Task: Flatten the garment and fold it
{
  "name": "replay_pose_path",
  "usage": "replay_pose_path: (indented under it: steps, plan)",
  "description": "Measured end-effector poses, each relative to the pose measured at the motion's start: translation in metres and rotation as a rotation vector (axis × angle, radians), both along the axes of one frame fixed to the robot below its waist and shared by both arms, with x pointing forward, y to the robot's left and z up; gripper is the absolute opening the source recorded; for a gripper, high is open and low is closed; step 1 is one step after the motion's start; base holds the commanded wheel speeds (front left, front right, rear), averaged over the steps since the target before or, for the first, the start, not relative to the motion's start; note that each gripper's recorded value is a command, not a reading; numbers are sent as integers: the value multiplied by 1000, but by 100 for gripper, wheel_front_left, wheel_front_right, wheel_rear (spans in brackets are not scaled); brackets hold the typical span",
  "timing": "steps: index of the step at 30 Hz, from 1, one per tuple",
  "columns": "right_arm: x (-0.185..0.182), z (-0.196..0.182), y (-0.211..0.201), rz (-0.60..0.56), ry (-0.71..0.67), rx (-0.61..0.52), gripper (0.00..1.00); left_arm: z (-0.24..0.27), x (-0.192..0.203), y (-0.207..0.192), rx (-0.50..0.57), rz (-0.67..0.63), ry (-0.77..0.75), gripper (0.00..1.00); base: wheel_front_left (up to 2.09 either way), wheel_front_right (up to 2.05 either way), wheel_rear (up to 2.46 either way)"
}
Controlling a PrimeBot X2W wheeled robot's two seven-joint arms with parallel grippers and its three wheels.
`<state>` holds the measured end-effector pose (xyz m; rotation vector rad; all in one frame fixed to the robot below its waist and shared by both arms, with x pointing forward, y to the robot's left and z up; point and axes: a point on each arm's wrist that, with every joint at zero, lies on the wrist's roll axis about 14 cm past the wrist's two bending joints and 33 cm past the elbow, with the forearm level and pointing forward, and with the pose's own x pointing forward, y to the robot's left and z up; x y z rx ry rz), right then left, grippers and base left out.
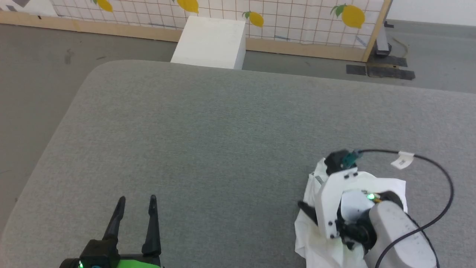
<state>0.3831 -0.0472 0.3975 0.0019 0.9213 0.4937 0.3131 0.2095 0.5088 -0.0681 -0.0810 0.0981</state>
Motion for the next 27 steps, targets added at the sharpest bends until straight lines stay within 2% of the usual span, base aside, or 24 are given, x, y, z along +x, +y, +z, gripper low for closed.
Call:
replay_pose_path:
  steps: [5, 8, 11, 14, 17, 21, 27]
  plan:
    - [25, 40, -15, -62, -141, 77, 100, -3, 6, -7, -2, -22, 8, 100, 0, 0, 0]
    - [39, 63, -49, -139, -234, 82, 100, -4, 10, -11, -5, -37, 13, 100, 0, 0, 0]
    - [36, 71, -90, -235, -276, 65, 100, -5, 14, -14, -5, -48, 15, 100, 0, 0, 0]
    - [18, 65, -124, -320, -251, 37, 100, -6, 18, -17, -3, -61, 17, 100, 0, 0, 0]
    - [-5, 51, -140, -383, -179, 42, 100, -8, 21, -20, -4, -71, 23, 100, 0, 0, 0]
    - [-28, 31, -148, -434, -95, 44, 100, -13, 25, -24, -6, -87, 38, 100, 0, 0, 0]
    - [-38, 3, -143, -470, -3, 61, 100, -15, 32, -26, -4, -100, 43, 100, 0, 0, 0]
